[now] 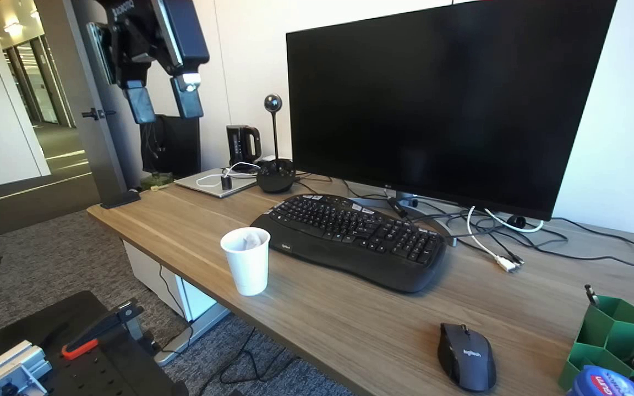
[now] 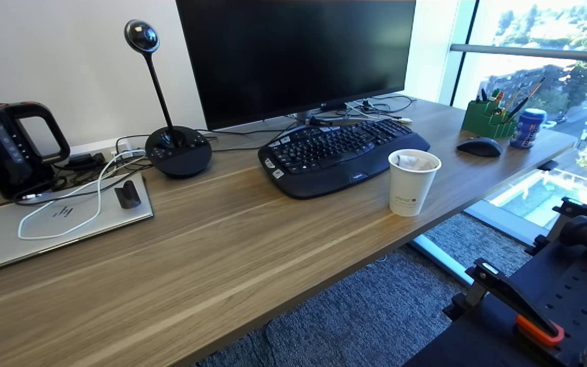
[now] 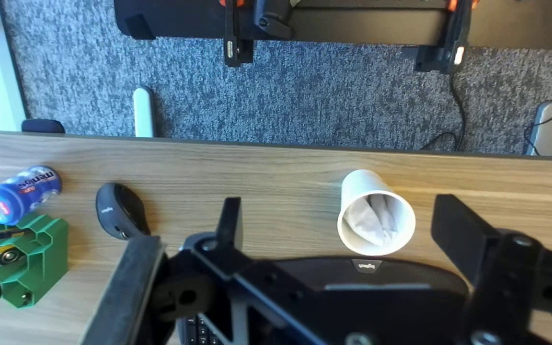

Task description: Move the bottle to the left

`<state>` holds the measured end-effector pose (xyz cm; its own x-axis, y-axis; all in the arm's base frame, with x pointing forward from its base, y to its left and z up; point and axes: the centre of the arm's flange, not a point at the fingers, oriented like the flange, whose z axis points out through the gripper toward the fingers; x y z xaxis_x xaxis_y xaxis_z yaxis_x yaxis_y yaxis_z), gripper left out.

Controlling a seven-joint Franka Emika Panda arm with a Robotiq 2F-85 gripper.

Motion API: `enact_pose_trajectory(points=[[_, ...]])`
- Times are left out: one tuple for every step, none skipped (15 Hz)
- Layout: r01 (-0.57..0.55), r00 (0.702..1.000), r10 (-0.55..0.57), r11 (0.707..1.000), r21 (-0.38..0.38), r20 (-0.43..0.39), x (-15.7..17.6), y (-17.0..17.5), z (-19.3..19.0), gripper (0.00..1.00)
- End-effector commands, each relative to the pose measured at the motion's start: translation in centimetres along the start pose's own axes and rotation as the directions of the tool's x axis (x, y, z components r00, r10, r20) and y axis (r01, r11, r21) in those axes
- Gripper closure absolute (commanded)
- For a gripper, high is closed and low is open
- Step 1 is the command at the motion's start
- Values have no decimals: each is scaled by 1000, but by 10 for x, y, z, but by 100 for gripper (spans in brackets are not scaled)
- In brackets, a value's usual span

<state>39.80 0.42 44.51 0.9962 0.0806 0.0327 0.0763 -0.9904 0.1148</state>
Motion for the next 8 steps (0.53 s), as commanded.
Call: enact_pose_trajectory(points=[[-90, 996, 90, 996, -25, -1, 18, 33, 3, 0], [-110, 994, 110, 993, -35, 1, 20, 41, 4, 0], [-131, 991, 131, 990, -47, 6, 21, 49, 5, 0], [-154, 988, 154, 985, -80, -1, 23, 58, 6, 0], [-179, 984, 179, 979, -100, -6, 25, 67, 6, 0], [-210, 978, 210, 972, -110, -7, 27, 77, 5, 0], [-236, 972, 236, 964, -124, -16, 29, 85, 4, 0], [-262, 965, 261, 959, -107, -19, 30, 90, 1, 0]])
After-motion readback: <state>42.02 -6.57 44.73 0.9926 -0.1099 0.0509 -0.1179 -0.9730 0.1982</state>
